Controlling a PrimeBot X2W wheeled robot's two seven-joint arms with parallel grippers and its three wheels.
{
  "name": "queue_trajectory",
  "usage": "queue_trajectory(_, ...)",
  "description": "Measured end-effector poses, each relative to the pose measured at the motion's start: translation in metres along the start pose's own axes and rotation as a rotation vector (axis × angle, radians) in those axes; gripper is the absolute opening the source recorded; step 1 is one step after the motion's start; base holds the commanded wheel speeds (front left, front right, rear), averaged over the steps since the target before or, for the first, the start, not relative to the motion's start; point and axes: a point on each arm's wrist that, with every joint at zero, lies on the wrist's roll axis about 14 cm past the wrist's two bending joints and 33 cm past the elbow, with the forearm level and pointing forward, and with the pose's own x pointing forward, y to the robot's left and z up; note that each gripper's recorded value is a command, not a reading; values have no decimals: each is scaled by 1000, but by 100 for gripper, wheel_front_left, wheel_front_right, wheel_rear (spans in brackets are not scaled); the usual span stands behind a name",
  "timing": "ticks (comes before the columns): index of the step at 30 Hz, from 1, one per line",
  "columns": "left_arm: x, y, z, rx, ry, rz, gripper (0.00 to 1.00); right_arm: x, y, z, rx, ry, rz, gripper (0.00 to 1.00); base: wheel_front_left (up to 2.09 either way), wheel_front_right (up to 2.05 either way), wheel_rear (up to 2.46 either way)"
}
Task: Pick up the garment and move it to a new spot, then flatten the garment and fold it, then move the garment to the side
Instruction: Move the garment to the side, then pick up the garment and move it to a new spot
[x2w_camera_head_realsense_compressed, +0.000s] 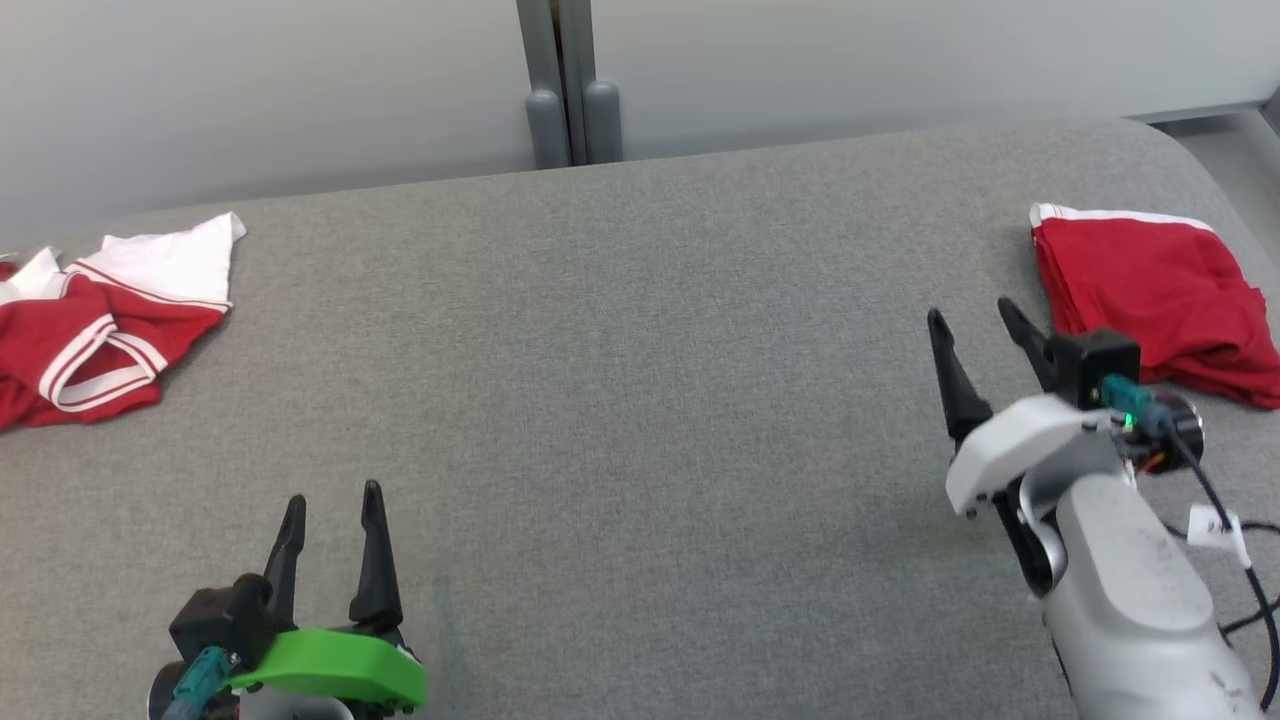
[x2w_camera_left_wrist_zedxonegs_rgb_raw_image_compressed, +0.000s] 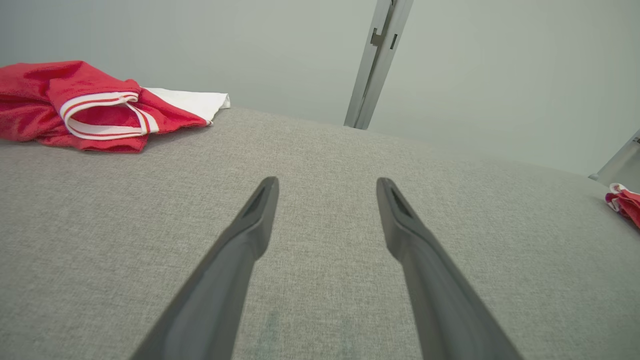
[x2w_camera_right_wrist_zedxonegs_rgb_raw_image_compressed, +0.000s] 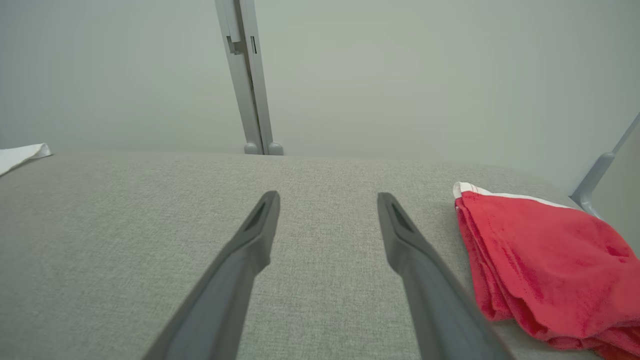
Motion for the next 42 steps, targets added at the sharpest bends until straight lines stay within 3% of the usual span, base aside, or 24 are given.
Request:
queue_trajectory(10, -34, 3, -1, -11, -4, 20, 100, -62, 11, -24, 49, 8, -15, 100, 0, 0, 0)
queue_trajectory(18, -43, 0, -5, -23, 4, 18, 100, -87, 11, -24, 84, -12, -26, 100, 0, 0, 0)
queue_trajectory(42, -45, -1, -2, -28, -6, 22, 100, -89, 21, -21, 94, -24, 4, 100, 0, 0, 0)
